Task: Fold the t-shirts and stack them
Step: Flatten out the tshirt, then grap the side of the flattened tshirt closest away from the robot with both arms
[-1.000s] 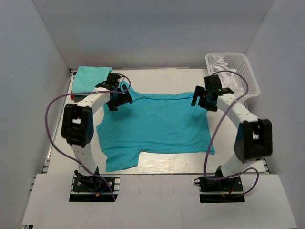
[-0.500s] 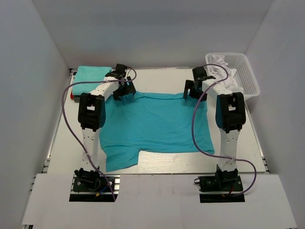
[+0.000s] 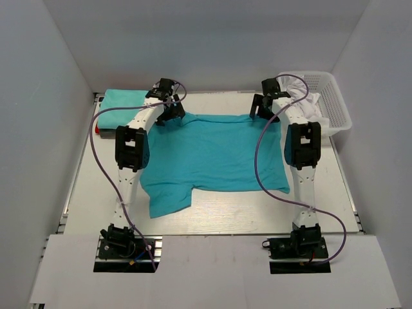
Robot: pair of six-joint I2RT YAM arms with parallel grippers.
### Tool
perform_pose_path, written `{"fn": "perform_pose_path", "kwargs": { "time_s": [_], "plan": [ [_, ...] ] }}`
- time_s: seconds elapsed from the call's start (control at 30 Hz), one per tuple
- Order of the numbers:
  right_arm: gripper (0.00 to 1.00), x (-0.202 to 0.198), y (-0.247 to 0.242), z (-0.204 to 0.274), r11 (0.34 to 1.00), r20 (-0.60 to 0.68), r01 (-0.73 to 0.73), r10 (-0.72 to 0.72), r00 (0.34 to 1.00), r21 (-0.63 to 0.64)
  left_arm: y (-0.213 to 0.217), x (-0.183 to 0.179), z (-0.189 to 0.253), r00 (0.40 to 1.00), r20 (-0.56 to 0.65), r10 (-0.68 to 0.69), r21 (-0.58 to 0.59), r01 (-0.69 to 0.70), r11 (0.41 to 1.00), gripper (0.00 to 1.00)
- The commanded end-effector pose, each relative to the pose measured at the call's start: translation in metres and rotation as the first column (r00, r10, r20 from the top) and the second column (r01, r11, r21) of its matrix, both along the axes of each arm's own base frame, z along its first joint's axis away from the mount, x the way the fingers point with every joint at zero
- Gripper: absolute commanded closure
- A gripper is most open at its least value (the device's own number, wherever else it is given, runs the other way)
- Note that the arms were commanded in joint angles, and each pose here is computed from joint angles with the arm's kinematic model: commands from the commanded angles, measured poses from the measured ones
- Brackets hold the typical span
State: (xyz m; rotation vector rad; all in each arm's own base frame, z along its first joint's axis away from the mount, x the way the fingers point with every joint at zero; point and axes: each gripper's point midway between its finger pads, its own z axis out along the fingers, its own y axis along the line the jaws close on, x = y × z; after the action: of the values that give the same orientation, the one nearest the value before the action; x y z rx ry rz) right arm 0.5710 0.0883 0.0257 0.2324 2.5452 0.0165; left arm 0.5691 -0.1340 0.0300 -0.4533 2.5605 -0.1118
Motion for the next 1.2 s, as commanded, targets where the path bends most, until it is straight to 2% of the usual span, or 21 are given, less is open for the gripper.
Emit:
{"fn": "perform_pose_path", "kwargs": {
  "time_s": [0.0,0.17,0.3,0.37,0.4,0.43,0.47,0.5,0.53,0.57,0.6,0.63,0.67,0.7,0.73,0.77,0.8,0.87,0.93,1.03,1.17],
  "plan": [
    [0.1,0.011,0.001,0.006,0.999,0.013,-0.014,0.013,1.0,0.051,0.001,-0.003,-0.027,0.998,-0.053,-0.024,-0.01,0.023,1.0,0.0],
    [0.1,0.023,0.021,0.095,0.988,0.221,-0.141,0.122,0.967,0.069,-0.003,0.015,0.037,0.992,0.104,-0.071,-0.018,0.073,0.997,0.0],
    [0.1,0.005,0.041,0.144,0.967,0.306,-0.244,0.212,0.928,0.071,0.004,0.005,0.103,0.981,0.18,-0.067,-0.006,0.069,0.998,0.0],
    [0.1,-0.019,0.047,0.192,0.96,0.378,-0.276,0.24,0.894,0.044,0.005,-0.015,0.111,0.986,0.152,-0.06,0.003,0.06,0.998,0.0],
    [0.1,-0.023,0.052,0.201,0.958,0.403,-0.283,0.244,0.882,0.041,0.008,-0.027,0.14,0.981,0.188,-0.054,0.017,0.052,0.999,0.0],
    [0.1,-0.046,0.058,0.188,0.954,0.369,-0.298,0.262,0.891,0.041,0.013,-0.046,0.129,0.991,0.134,-0.026,0.019,0.023,1.0,0.0],
    [0.1,-0.054,0.059,0.21,0.955,0.419,-0.291,0.24,0.876,0.061,0.02,-0.066,0.151,0.99,0.143,-0.008,0.017,0.006,1.0,0.0],
    [0.1,-0.075,0.062,0.173,0.949,0.348,-0.302,0.254,0.902,0.088,0.025,-0.094,0.131,0.998,0.061,0.032,0.01,-0.032,0.999,0.0],
    [0.1,-0.078,0.065,0.193,0.948,0.39,-0.303,0.243,0.888,0.099,0.027,-0.113,0.129,0.999,0.024,0.046,-0.004,-0.046,0.999,0.0],
    [0.1,-0.101,0.061,0.204,0.949,0.405,-0.28,0.203,0.891,0.141,0.031,-0.135,0.125,0.998,-0.017,0.063,-0.002,-0.063,0.998,0.0],
    [0.1,-0.116,0.063,0.185,0.942,0.378,-0.29,0.209,0.902,0.171,0.038,-0.172,0.097,0.989,-0.119,0.083,0.011,-0.082,0.997,0.0],
    [0.1,-0.136,0.058,0.177,0.942,0.362,-0.271,0.186,0.914,0.2,0.042,-0.194,0.116,0.989,-0.083,0.126,-0.025,-0.128,0.991,0.0],
    [0.1,-0.145,0.056,0.195,0.939,0.412,-0.257,0.145,0.9,0.23,0.038,-0.211,0.113,0.988,-0.091,0.127,-0.069,-0.133,0.989,0.0],
    [0.1,-0.158,0.053,0.175,0.939,0.384,-0.234,0.125,0.915,0.252,0.043,-0.253,0.079,0.973,-0.188,0.136,-0.061,-0.15,0.987,0.0],
    [0.1,-0.175,0.049,0.167,0.938,0.376,-0.225,0.115,0.919,0.263,0.043,-0.27,0.092,0.979,-0.143,0.147,-0.115,-0.164,0.98,0.0],
    [0.1,-0.187,0.045,0.153,0.94,0.347,-0.198,0.095,0.933,0.277,0.044,-0.304,0.065,0.963,-0.221,0.153,-0.123,-0.183,0.975,0.0],
    [0.1,-0.195,0.042,0.17,0.936,0.388,-0.199,0.075,0.919,0.291,0.045,-0.319,0.06,0.957,-0.239,0.165,-0.137,-0.202,0.97,0.0],
    [0.1,-0.213,0.038,0.148,0.94,0.331,-0.177,0.073,0.941,0.293,0.046,-0.358,0.047,0.941,-0.278,0.191,-0.159,-0.241,0.957,0.0],
    [0.1,-0.228,0.033,0.14,0.942,0.309,-0.167,0.072,0.948,0.291,0.051,-0.382,0.032,0.924,-0.31,0.224,-0.152,-0.281,0.948,0.0],
    [0.1,-0.238,0.034,0.134,0.937,0.281,-0.164,0.075,0.957,0.308,0.052,-0.394,0.029,0.924,-0.301,0.234,-0.176,-0.295,0.939,0.0],
    [0.1,-0.244,0.036,0.123,0.932,0.23,-0.149,0.073,0.97,0.329,0.056,-0.421,0.009,0.888,-0.384,0.253,-0.146,-0.329,0.933,0.0]
  ]
}}
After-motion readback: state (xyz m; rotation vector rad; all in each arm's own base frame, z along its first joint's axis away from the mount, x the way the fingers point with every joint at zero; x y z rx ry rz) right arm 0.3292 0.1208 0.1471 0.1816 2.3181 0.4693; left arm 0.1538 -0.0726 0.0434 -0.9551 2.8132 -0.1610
